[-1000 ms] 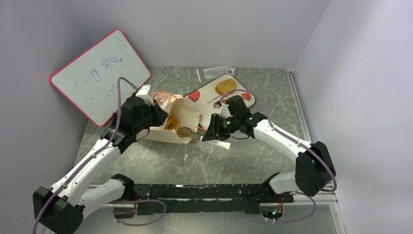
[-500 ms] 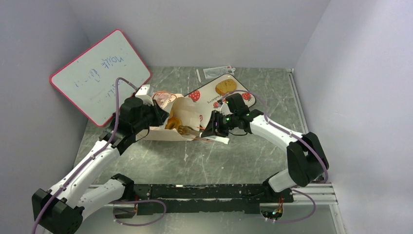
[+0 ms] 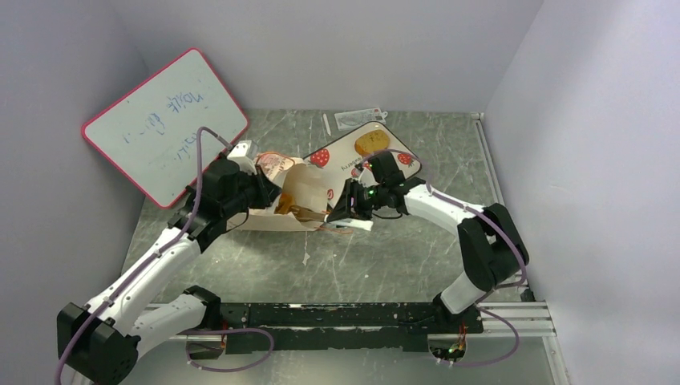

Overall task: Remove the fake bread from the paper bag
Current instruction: Take out the fake bread from the paper bag.

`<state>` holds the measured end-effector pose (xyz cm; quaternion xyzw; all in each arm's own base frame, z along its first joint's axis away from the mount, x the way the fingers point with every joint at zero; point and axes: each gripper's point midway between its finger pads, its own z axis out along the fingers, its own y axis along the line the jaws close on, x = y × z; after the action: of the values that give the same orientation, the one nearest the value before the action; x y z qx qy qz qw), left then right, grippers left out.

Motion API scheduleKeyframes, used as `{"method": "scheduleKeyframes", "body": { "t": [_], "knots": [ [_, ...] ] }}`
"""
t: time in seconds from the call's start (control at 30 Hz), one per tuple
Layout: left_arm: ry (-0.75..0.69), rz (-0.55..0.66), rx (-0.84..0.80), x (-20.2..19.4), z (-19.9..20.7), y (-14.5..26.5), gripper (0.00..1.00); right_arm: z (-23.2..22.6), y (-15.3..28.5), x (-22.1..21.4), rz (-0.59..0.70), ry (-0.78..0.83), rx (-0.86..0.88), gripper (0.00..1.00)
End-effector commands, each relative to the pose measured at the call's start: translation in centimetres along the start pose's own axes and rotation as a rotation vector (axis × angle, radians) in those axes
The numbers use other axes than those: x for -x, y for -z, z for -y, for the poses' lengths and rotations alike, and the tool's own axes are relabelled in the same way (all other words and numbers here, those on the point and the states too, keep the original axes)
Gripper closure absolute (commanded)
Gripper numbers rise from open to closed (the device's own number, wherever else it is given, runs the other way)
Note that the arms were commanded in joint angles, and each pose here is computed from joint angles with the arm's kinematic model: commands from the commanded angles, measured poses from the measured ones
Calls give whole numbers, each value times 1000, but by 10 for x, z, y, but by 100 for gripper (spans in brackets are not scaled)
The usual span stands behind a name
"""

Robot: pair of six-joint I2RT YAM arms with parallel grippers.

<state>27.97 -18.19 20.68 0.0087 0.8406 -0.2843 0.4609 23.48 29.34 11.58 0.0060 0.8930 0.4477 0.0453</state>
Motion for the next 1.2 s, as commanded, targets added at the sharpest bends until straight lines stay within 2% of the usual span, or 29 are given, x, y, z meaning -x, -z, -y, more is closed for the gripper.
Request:
{"method": "scheduleKeyframes", "body": {
  "t": [0.0,0.53,0.93,1.17],
  "knots": [
    [10,39,-104,12,22,-1,93,-14,-5,10,9,6,80,55],
    [3,-32,-108,-2,21,-9,93,-7,-27,9,-29,-56,186,54],
    [3,-75,-103,-12,18,-10,93,5,-45,11,-55,-59,185,53],
    [4,-95,-106,-17,18,-11,93,-4,-60,11,-69,-49,197,53]
  ]
}}
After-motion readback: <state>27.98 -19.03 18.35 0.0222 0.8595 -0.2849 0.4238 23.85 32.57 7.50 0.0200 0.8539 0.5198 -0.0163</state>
